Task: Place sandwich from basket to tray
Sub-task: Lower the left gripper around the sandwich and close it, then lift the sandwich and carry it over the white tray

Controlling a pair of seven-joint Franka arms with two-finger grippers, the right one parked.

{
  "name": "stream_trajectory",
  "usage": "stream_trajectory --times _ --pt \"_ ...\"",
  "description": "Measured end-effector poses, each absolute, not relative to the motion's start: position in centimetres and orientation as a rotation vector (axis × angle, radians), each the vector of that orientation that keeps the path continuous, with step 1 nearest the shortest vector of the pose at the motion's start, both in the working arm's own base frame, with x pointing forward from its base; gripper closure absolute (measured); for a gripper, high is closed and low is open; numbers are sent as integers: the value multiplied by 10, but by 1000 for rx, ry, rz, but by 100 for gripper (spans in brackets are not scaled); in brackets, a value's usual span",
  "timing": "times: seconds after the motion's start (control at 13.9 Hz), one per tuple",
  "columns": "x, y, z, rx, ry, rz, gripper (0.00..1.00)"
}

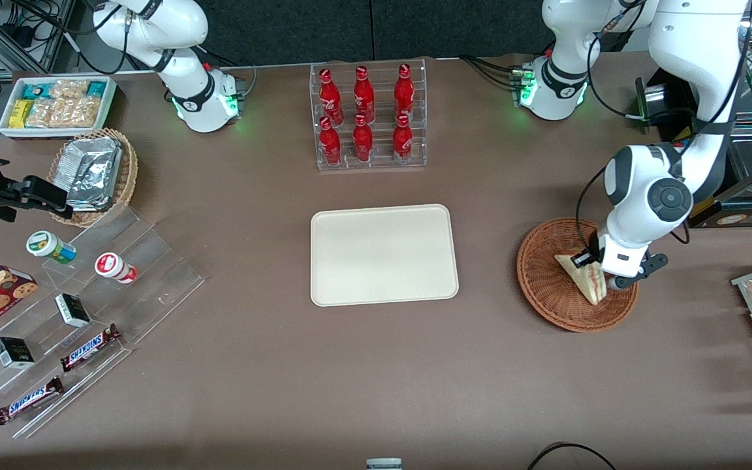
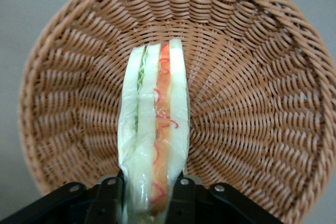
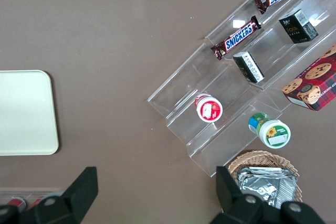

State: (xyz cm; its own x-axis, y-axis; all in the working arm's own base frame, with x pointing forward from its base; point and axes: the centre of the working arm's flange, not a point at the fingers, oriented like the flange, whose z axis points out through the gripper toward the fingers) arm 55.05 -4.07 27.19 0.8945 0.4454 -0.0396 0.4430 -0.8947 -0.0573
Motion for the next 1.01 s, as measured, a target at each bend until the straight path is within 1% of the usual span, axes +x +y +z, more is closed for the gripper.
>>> stream_trajectory --times 0.07,0.14,0.22,0.29,0.5,0.72,0.86,1.01 --pt "559 -42 290 -3004 -696 111 72" --pt "568 -47 313 -3002 -678 129 76" --pt "576 -56 337 -3007 -654 134 81" --pt "582 -70 359 -3016 -622 131 84" --pt "586 -141 407 -3064 -457 120 84" --pt "565 -237 418 -3107 -235 96 84" --pt "545 -303 408 -3115 -120 110 84" --pt "530 -363 388 -3115 -107 140 84"
